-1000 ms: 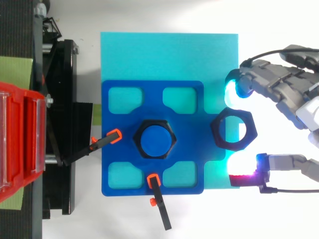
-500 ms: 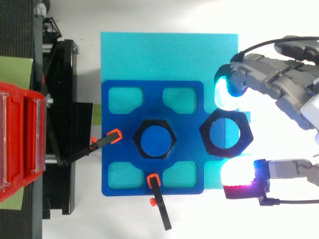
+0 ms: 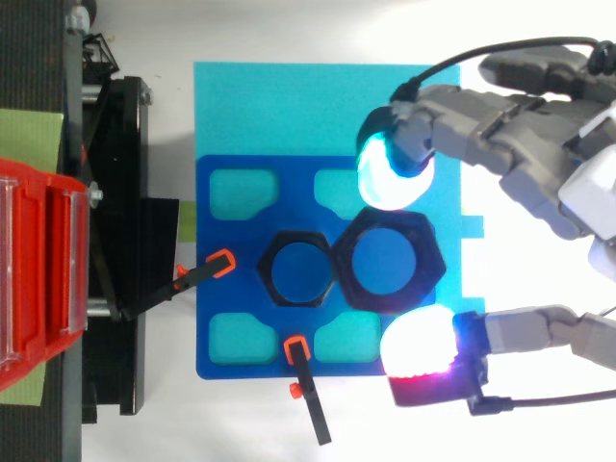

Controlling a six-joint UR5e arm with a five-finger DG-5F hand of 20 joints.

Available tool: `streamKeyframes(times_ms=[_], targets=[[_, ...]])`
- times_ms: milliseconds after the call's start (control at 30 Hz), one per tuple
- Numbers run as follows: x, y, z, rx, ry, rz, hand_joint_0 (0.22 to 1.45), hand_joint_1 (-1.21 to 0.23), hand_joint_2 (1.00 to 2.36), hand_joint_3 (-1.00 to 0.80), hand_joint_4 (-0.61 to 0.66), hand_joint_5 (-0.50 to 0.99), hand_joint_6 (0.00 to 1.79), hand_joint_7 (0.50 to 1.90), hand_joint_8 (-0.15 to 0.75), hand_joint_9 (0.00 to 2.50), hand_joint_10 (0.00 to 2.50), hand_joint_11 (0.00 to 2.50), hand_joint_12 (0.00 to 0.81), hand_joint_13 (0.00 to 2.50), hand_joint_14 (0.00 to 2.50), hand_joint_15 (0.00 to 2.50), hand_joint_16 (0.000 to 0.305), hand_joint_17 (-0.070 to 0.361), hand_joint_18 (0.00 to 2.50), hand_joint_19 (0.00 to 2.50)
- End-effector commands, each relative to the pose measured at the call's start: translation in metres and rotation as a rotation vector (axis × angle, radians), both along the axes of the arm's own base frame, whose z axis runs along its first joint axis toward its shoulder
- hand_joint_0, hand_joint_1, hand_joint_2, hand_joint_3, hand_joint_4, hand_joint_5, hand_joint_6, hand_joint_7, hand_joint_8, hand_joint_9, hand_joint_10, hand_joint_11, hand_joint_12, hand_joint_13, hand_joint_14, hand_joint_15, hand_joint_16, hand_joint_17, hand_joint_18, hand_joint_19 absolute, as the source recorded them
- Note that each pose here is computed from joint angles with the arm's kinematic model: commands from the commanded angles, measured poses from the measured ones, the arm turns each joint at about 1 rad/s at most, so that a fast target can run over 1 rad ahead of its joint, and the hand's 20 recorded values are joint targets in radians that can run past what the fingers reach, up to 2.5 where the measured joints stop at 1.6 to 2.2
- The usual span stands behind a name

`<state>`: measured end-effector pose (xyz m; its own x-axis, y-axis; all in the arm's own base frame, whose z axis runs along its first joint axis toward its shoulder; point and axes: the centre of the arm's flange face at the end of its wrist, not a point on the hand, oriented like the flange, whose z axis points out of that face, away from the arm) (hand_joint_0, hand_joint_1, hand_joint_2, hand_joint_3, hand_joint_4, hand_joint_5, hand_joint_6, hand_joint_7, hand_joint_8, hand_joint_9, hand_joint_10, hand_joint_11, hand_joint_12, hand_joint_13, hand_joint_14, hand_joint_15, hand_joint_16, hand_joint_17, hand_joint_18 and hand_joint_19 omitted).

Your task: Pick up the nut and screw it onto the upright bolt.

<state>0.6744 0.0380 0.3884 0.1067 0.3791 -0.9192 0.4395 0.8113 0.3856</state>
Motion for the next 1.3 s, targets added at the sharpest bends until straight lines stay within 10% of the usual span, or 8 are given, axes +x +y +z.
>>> streamKeyframes(times_ms=[0, 367, 1267], targets=[[0.009, 0.001, 0.003, 0.002, -0.046, 0.041, 0.59, -0.73, 1.0, -0.5, 0.31, -0.15, 0.5, 1.28, 0.353, 0.77, 0.01, 0.31, 0.476, 0.66, 0.0, 0.04, 0.051, 0.115, 0.62, 0.28], [0.03, 0.004, -0.009, -0.06, -0.085, 0.118, 0.59, -0.74, 1.0, -0.5, 0.31, -0.15, 0.5, 1.27, 0.346, 0.78, 0.01, 0.33, 0.442, 0.67, 0.0, 0.07, 0.05, 0.112, 0.59, 0.25], [0.031, -0.011, -0.03, -0.069, -0.055, 0.112, 0.59, -0.74, 1.0, -0.5, 0.3, -0.15, 0.5, 1.28, 0.349, 0.79, 0.01, 0.33, 0.445, 0.68, 0.0, 0.07, 0.05, 0.112, 0.56, 0.29]])
